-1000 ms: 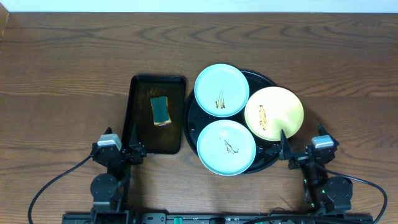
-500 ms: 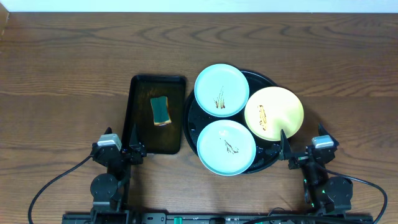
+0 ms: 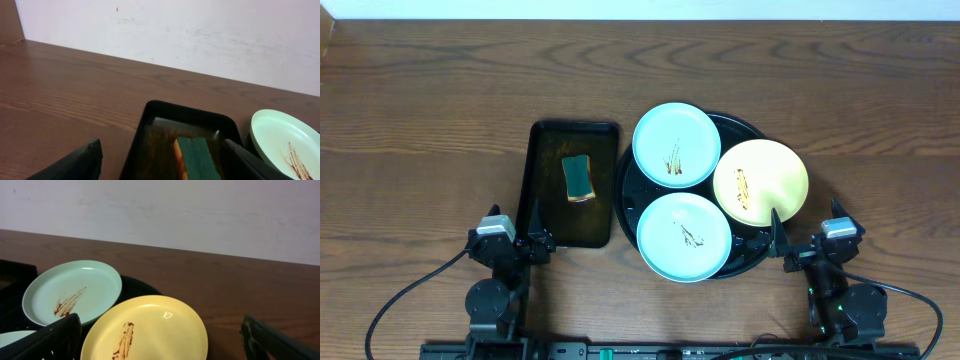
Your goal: Clean dirty plates on tray and stack at the side
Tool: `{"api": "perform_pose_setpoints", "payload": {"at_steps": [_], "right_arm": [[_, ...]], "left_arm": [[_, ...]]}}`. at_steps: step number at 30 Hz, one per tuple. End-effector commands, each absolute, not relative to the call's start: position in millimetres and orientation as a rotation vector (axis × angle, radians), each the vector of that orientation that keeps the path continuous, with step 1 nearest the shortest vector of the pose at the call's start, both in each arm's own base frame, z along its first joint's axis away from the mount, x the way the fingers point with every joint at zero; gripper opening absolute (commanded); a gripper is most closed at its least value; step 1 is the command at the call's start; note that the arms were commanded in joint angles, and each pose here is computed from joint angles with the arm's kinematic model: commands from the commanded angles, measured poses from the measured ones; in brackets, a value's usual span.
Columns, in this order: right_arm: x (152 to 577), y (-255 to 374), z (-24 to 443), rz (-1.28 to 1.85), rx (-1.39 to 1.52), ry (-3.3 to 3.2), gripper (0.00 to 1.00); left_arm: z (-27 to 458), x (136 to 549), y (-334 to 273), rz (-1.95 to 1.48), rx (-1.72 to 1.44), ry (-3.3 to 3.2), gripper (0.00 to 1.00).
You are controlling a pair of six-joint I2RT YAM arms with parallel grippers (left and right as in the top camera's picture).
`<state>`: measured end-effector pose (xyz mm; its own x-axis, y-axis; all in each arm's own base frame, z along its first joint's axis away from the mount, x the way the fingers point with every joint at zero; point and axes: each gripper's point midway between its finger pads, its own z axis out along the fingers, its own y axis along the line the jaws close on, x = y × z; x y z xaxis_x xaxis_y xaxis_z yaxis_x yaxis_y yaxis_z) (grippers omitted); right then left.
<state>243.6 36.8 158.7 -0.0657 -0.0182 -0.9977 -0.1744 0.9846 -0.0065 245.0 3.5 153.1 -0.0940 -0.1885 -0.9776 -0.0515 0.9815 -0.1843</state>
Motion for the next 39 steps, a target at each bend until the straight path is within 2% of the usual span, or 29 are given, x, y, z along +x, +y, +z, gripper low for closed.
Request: {"api": "perform_pose_setpoints", "payload": {"at_steps": [1,23,34,39], "right_arm": [[243.0,39.3,158.4,0.130,-0.166,1.631,0.99],[249.9,35.3,153.2,0.189,-0.053,1.799,0.99],[266.2,33.1,165.3,0.198,0.043,2.139,0.99],[279.4,34.5,167.3,0.160,-0.074,2.304,0.99]], "left_arm": [[136.3,243.6,8.0,-0.078,-0.190,1.717,0.75],[145.2,242.0,8.1,-0.056,-0.200,1.910,0.75],[171.8,261.7,-0.5,-0.067,-0.190,2.262,0.75],[179.5,264.8,-9.5,-0.108,-0.178,2.457,0.75]]}}
